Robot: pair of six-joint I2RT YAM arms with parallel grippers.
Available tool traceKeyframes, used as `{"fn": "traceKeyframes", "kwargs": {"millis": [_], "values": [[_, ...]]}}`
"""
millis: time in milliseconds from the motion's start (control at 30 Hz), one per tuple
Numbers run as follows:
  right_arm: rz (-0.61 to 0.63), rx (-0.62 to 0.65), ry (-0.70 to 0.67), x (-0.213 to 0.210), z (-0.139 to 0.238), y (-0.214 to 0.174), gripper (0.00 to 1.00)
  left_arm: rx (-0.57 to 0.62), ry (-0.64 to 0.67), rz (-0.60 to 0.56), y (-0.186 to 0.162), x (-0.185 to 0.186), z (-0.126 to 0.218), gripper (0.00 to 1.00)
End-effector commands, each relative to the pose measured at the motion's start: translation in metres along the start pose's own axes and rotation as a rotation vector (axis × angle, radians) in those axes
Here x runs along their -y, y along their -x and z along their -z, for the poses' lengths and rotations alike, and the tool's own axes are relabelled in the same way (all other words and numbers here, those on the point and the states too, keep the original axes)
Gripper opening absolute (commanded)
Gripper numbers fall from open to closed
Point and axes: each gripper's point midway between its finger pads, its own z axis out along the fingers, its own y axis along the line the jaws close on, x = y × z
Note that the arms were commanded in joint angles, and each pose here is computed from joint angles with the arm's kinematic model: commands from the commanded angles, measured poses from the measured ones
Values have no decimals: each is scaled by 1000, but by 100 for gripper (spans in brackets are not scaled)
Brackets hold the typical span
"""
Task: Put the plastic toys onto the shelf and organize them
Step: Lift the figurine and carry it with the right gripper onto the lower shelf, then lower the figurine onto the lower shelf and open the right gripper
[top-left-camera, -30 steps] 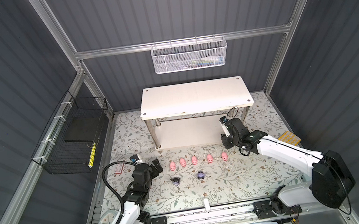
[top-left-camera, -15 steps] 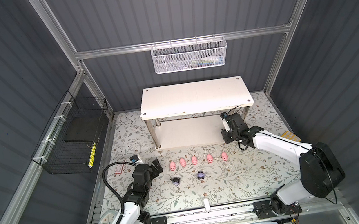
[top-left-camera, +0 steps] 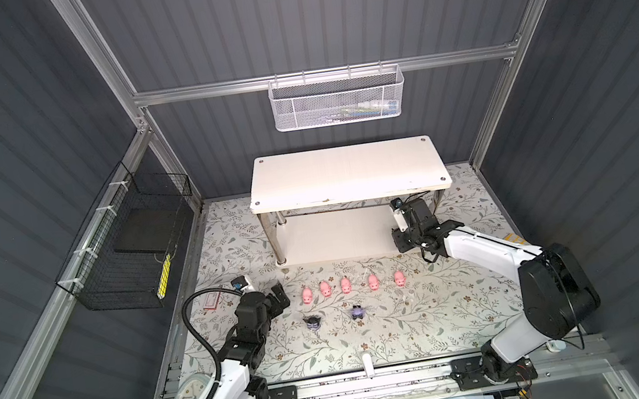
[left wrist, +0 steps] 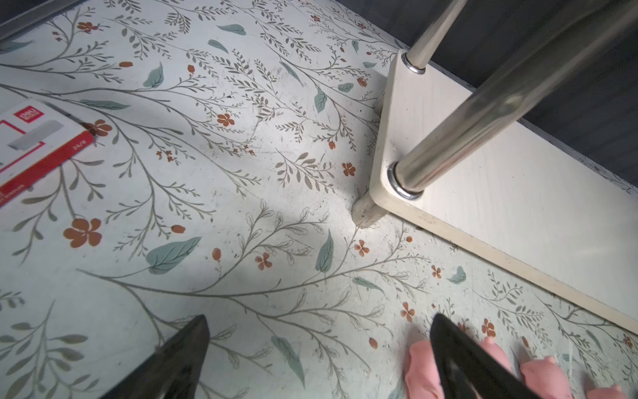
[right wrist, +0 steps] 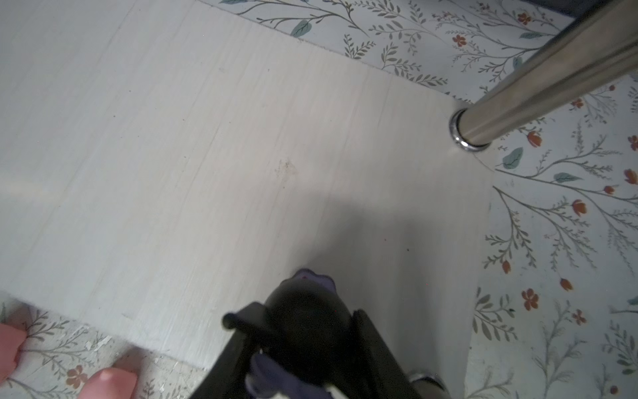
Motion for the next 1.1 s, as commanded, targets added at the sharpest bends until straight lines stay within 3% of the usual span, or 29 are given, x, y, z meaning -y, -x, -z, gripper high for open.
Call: {"fn": "traceKeyframes", "kwargs": {"millis": [0, 467, 1067], "values": [[-2, 25, 9, 1, 0, 14, 29, -4, -11, 5, -4, 1, 0, 100], [-4, -15, 30, 0, -12, 12, 31, -5, -4, 5, -4, 0, -2, 100], [3, -72, 18, 6, 3, 16, 32, -6, -1, 8, -6, -1, -3, 100]]}}
